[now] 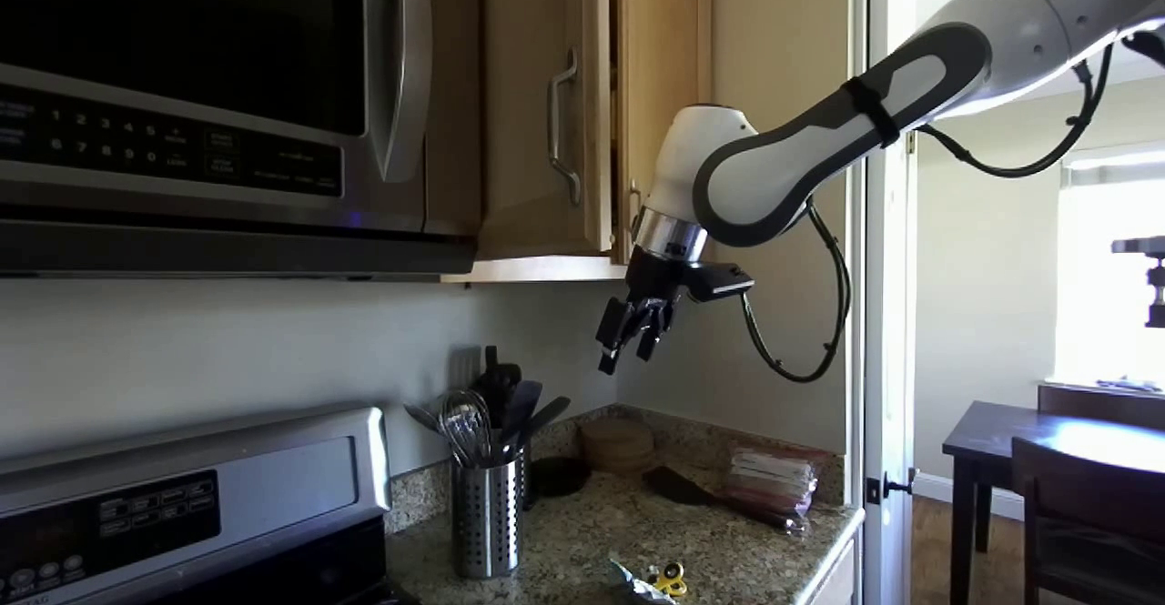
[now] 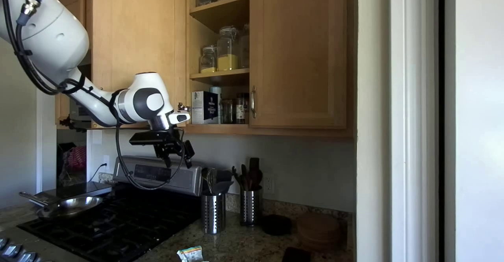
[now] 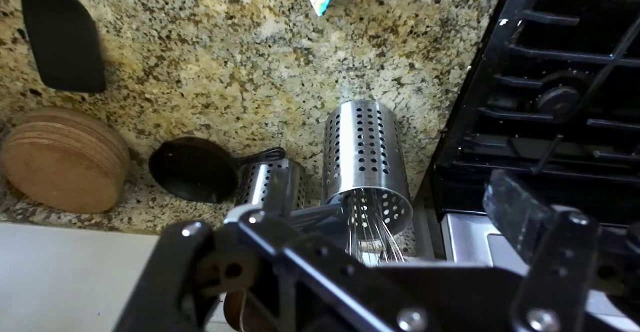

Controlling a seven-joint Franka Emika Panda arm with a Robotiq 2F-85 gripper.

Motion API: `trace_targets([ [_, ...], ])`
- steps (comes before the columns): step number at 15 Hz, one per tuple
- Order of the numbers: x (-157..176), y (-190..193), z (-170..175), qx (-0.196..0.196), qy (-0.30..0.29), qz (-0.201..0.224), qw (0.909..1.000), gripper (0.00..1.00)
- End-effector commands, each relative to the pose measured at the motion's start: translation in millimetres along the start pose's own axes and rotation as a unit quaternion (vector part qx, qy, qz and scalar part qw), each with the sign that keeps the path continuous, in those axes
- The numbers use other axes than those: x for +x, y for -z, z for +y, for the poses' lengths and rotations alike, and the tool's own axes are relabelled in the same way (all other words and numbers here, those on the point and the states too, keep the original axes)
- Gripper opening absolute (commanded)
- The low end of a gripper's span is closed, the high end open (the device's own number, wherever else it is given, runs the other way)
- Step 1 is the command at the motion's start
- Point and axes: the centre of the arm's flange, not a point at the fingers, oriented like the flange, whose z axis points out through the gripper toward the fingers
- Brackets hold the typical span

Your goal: Open the cupboard, take an object out of it and place it on the counter

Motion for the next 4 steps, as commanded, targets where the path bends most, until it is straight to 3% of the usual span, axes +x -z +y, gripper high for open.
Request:
trace_targets([
  [1, -0.1, -0.6, 0.4, 0.000, 0.000, -0.001, 1.0000, 1.00],
  [4, -0.1, -1.0, 1.4, -0.001, -0.001, -0.001, 1.0000, 1.00],
])
